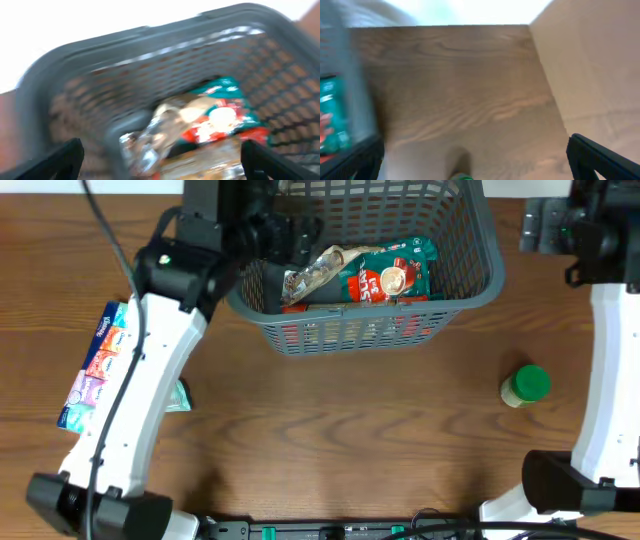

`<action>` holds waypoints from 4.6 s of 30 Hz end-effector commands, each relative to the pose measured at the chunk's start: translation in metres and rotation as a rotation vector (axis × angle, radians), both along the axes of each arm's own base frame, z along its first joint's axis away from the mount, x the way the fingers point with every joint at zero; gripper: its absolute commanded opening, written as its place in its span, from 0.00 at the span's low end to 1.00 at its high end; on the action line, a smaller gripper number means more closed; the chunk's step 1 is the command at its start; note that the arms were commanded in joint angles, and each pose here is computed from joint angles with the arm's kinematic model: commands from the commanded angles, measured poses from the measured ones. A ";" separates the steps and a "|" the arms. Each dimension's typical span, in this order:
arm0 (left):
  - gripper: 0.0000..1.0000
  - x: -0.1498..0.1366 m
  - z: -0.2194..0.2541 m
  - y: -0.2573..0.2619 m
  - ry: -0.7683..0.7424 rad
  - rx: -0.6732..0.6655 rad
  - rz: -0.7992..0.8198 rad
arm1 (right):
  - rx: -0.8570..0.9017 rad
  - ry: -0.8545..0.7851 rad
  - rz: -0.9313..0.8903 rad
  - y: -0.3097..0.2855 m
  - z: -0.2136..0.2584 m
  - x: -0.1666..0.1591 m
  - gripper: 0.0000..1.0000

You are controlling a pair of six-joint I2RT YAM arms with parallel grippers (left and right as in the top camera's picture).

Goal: Pack container
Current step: 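Open the left gripper to drop the snack bag into the basket, then move the left gripper down and grasp the Kleenex tissue pack stack, then lift the tissue packs with the left gripper and carry over basket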

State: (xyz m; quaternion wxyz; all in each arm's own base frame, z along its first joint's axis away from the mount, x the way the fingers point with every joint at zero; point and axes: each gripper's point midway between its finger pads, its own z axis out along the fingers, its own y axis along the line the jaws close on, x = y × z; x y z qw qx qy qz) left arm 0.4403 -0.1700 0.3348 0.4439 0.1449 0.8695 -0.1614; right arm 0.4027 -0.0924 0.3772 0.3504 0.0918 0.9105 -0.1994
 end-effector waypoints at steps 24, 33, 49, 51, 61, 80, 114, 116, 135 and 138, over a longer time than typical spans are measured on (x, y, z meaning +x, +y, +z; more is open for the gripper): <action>0.99 -0.103 -0.099 0.259 0.619 0.208 0.935 | 0.275 -0.127 -0.336 -0.127 -0.007 -0.046 0.99; 0.99 -0.119 -0.131 0.307 0.699 0.378 0.872 | 0.275 -0.126 -0.336 -0.127 -0.007 -0.046 0.99; 0.99 -0.101 -0.213 0.312 0.783 0.564 0.524 | 0.273 -0.131 -0.335 -0.127 -0.006 -0.045 0.99; 0.99 -0.100 -0.223 0.315 0.799 0.565 0.518 | 0.273 -0.131 -0.335 -0.127 -0.006 -0.045 0.99; 0.99 -0.092 -0.245 0.338 0.793 0.516 0.501 | 0.287 -0.089 -0.342 -0.123 -0.013 -0.052 0.99; 0.99 -0.091 -0.317 0.332 0.897 0.321 0.367 | 0.306 -0.034 -0.350 -0.118 -0.023 -0.062 0.99; 0.06 -0.012 -0.034 0.353 0.166 0.352 0.615 | 0.307 -0.033 -0.351 -0.118 -0.023 -0.062 0.99; 0.06 -0.009 0.005 0.332 0.059 0.333 0.570 | 0.306 -0.034 -0.350 -0.118 -0.023 -0.062 0.99; 0.06 -0.024 0.119 -0.002 -0.406 0.213 -0.293 | 0.339 -0.037 -0.324 -0.112 -0.024 -0.059 0.99; 0.06 -0.036 0.116 -0.035 -0.415 0.203 -0.374 | 0.339 -0.038 -0.324 -0.112 -0.024 -0.059 0.99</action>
